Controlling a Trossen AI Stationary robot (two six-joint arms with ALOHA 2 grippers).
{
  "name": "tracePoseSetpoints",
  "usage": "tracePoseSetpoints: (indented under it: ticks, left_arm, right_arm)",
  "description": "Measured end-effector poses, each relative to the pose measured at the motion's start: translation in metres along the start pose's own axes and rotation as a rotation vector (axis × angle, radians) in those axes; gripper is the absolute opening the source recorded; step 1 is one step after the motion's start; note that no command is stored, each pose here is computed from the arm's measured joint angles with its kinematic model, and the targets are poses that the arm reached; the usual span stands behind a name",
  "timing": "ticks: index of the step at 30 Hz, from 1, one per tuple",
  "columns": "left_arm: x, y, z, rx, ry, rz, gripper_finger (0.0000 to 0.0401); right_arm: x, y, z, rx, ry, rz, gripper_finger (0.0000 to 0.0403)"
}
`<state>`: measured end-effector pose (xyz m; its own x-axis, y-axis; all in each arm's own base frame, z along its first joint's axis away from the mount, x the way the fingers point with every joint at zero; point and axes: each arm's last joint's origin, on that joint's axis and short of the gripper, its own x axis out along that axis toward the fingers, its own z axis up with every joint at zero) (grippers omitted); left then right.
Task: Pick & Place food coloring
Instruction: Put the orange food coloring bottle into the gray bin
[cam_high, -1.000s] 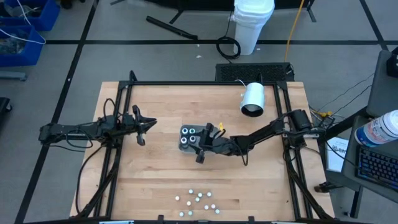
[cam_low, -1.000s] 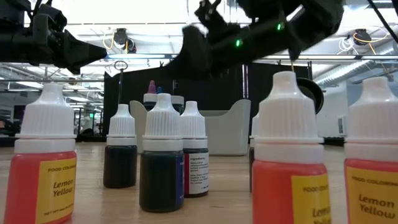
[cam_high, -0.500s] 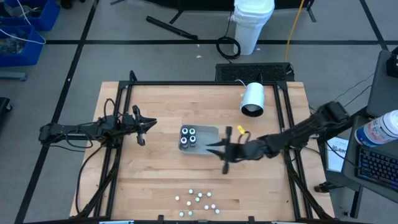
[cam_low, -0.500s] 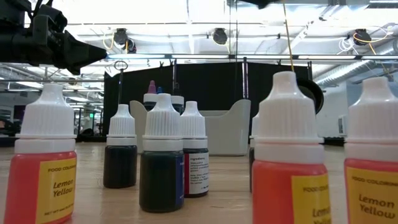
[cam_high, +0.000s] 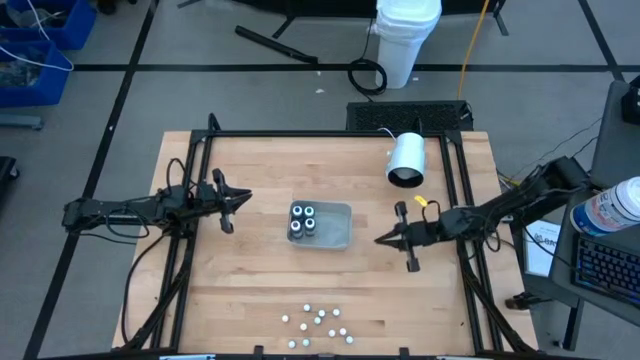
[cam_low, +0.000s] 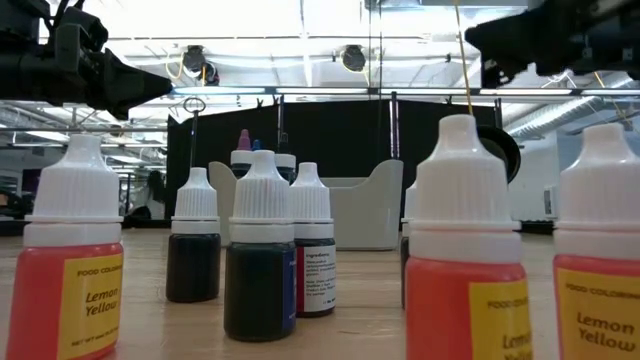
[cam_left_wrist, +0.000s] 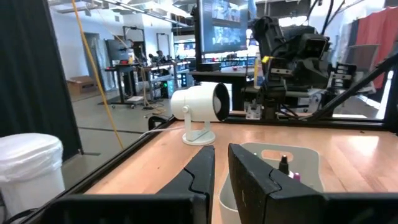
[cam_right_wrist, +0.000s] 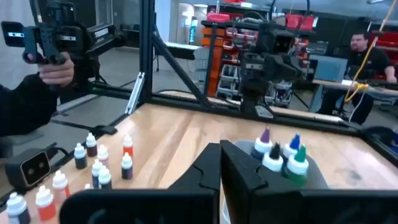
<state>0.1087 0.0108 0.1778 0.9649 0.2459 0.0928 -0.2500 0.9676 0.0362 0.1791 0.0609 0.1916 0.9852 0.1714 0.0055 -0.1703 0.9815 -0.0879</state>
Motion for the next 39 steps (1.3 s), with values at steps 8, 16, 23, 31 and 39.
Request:
tracePoseSetpoints:
  ticks: [8,16,23,31,39]
  left_arm:
    - [0.000,0.000,-0.001,0.001,0.006,0.007,0.0051]
    - [0.000,0.000,-0.001,-0.051,0.011,0.007,0.0051]
    - [0.000,0.000,-0.003,-0.124,0.028,0.007,0.0051]
    - [0.000,0.000,-0.006,-0.051,0.061,-0.003,0.0051]
    - [-0.001,-0.007,-0.003,-0.094,0.033,-0.242,0.0051]
  right_arm:
    - [-0.032,-0.010,0.002,0.014,-0.094,-0.030,0.0001]
    - [-0.044,-0.012,-0.008,0.092,-0.064,-0.074,0.0000]
    - [-0.042,-0.008,-0.012,0.024,-0.028,-0.066,0.0000]
    - [-0.040,-0.008,-0.016,0.025,0.006,-0.101,0.0000]
    - [-0.039,-0.008,-0.017,-0.009,0.016,-0.097,0.0000]
